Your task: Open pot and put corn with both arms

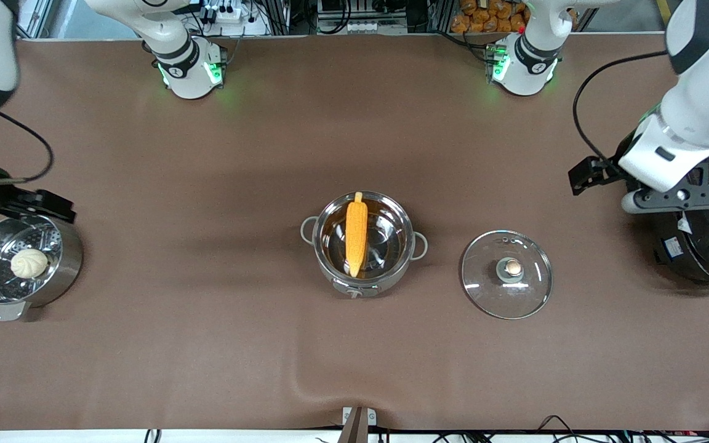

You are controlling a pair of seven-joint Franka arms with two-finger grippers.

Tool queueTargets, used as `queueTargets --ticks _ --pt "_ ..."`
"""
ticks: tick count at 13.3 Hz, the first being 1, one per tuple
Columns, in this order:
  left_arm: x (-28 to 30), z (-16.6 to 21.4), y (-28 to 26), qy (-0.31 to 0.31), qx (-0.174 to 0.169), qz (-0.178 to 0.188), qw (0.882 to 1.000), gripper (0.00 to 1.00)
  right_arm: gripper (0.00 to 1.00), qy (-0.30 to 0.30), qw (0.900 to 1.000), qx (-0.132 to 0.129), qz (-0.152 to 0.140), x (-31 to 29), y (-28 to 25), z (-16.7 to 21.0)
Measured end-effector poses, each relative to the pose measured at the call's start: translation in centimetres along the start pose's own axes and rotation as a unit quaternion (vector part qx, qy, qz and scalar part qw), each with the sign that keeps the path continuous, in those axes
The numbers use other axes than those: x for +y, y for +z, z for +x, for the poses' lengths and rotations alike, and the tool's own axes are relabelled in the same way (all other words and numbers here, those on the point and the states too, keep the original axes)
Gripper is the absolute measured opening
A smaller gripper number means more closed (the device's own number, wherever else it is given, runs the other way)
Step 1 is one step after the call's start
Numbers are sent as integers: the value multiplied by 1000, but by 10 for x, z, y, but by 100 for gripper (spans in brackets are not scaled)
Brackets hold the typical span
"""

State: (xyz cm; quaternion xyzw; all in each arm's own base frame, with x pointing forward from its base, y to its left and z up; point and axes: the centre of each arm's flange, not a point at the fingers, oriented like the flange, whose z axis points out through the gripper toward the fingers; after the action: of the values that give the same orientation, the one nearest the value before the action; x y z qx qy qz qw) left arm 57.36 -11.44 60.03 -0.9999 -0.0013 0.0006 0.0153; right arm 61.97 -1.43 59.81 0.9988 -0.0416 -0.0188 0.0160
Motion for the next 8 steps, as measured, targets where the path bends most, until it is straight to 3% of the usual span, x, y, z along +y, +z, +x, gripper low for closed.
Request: queueTargets --ticks 3,6,8 --pt "-14 -22 -34 52 -3 5 999 100 100 -32 999 4 4 22 -15 -17" --pt "-18 -50 -60 68 -12 10 998 100 100 -39 998 40 9 29 -13 -28" --pt "-15 -55 -64 71 -11 11 997 100 100 -42 998 43 14 31 -5 -48"
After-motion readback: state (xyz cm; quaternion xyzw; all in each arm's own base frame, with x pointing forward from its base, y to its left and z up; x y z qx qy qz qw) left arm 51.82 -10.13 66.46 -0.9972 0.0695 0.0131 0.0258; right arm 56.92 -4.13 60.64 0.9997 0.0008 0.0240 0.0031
